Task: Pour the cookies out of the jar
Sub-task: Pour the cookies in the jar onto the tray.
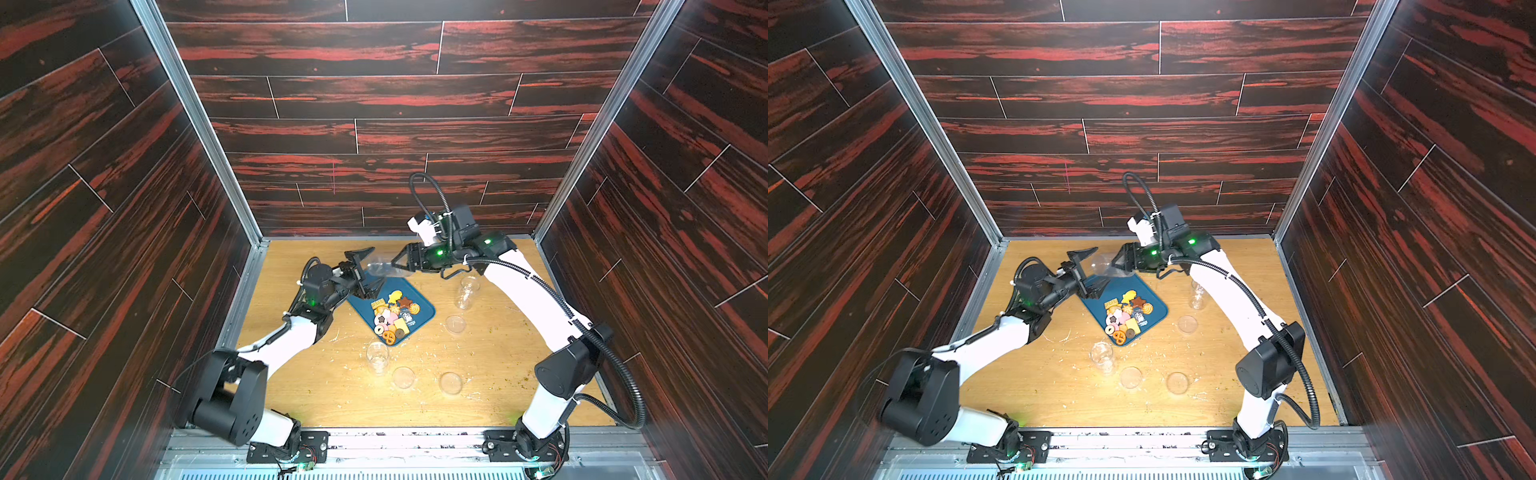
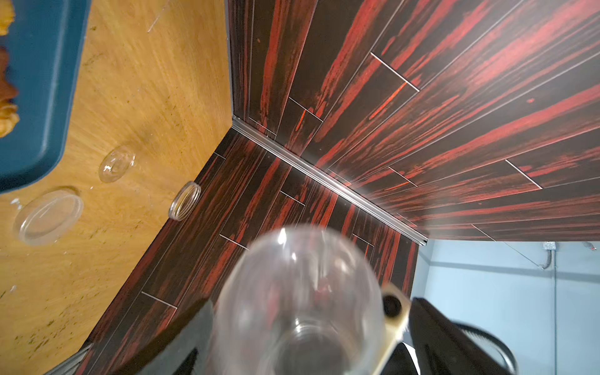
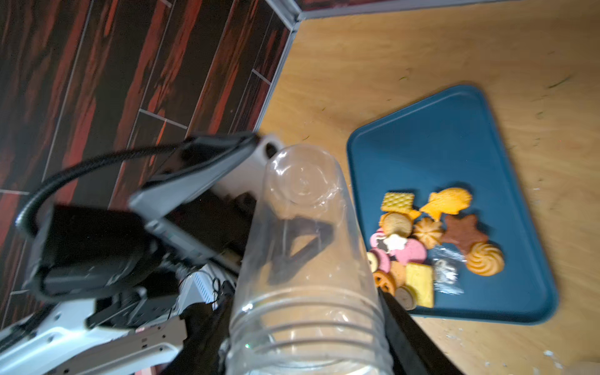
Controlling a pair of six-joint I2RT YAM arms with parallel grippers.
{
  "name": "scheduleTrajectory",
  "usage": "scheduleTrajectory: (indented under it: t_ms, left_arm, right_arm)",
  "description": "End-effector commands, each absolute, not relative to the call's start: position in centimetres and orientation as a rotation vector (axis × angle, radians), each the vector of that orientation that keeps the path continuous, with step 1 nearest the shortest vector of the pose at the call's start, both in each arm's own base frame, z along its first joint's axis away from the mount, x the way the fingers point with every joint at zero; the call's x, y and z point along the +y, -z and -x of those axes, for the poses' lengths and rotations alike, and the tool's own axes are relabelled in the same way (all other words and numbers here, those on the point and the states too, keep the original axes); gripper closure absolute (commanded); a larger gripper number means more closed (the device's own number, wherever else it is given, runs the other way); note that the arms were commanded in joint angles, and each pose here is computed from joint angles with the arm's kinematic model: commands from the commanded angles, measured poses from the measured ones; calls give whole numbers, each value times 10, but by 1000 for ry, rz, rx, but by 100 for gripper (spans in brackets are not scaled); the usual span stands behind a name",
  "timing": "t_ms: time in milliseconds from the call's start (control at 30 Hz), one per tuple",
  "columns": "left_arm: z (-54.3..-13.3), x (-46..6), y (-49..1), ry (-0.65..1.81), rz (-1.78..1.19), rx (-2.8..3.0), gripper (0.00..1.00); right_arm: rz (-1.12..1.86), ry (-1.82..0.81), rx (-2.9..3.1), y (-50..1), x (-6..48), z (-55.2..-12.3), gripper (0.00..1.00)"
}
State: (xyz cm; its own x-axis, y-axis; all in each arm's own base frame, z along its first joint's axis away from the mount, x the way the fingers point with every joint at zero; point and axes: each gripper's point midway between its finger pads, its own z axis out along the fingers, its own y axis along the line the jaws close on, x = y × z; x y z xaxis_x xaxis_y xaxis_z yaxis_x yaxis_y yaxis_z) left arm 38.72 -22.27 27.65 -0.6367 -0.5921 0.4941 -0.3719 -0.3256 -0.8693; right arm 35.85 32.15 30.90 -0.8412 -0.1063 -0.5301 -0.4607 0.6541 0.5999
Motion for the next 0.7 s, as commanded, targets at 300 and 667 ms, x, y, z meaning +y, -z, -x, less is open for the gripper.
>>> scheduleTrajectory:
  t_ms: [300, 667]
  left_arm:
    - [-340, -152, -274, 1344, 969, 2183, 3]
    - [-328, -105, -317, 722, 525, 2318, 2]
  right_arm:
    - [351, -973, 2445, -307, 274, -376, 33]
    - [333, -822, 2530, -315, 242, -344, 32]
